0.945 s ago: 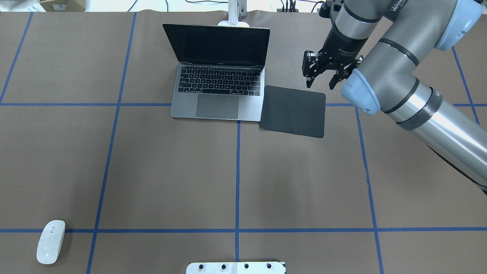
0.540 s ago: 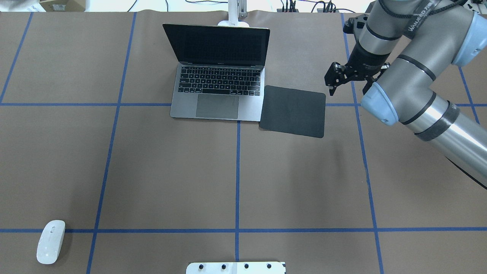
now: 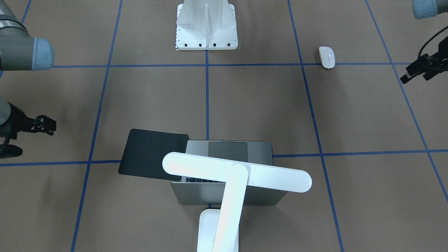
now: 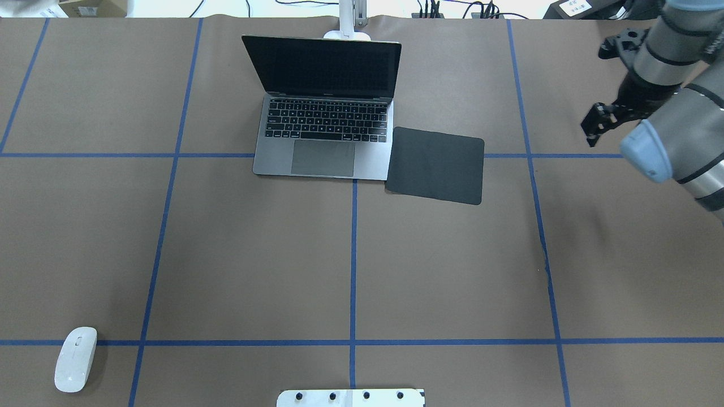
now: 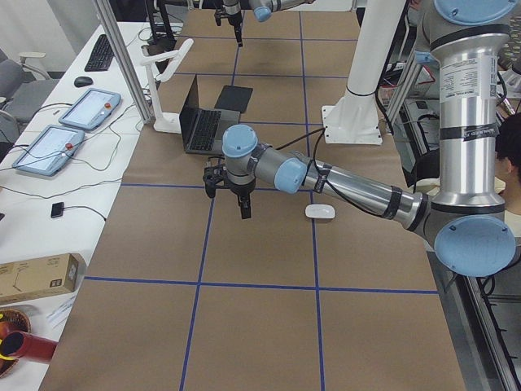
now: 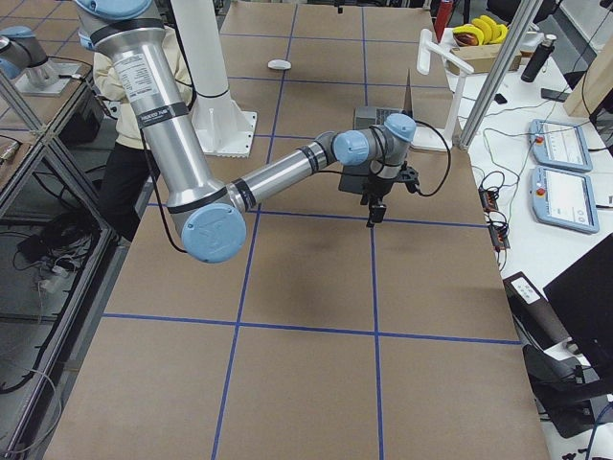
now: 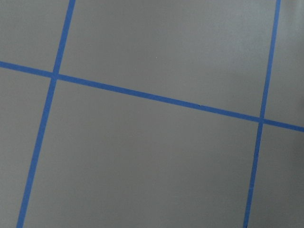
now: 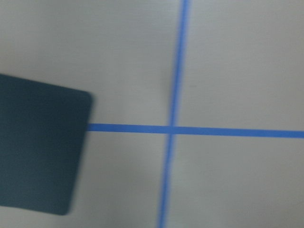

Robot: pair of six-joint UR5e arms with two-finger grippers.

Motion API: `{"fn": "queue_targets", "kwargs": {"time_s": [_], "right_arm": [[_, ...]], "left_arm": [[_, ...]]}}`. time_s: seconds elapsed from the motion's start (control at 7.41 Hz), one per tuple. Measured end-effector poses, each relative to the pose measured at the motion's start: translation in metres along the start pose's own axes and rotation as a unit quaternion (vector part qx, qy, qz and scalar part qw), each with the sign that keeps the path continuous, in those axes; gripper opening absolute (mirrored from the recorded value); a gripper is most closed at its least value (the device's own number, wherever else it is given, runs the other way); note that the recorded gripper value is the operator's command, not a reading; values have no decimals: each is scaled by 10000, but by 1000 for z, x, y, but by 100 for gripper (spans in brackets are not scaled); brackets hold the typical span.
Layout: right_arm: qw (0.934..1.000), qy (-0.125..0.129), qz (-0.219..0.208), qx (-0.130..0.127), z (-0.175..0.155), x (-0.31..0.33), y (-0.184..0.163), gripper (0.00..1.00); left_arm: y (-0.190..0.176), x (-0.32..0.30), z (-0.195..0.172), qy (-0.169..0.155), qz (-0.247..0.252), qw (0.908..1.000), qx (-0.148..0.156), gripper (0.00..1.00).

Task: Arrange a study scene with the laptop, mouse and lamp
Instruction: 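Raise the right gripper away while the left gripper reaches toward the white mouse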

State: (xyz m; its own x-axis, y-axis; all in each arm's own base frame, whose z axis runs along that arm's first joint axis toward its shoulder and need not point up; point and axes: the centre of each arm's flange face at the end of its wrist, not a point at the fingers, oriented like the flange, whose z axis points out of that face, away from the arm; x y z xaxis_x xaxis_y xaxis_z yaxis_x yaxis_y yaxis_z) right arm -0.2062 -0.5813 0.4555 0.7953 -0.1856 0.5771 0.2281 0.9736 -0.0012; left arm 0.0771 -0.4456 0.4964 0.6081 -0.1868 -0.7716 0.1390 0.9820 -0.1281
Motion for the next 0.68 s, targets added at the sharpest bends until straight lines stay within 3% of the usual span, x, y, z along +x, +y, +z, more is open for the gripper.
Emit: {"fn": "queue_targets", "kwargs": {"time_s": [0.27, 0.68], "right_arm": [[9979, 388, -457, -234, 4, 36, 8, 100], [9938, 512, -883, -434, 10, 54, 15, 100]], "left_arm": [[25, 19, 47, -291, 53, 9994, -193, 100], [89, 52, 121, -494, 129, 9978, -431, 100]]}}
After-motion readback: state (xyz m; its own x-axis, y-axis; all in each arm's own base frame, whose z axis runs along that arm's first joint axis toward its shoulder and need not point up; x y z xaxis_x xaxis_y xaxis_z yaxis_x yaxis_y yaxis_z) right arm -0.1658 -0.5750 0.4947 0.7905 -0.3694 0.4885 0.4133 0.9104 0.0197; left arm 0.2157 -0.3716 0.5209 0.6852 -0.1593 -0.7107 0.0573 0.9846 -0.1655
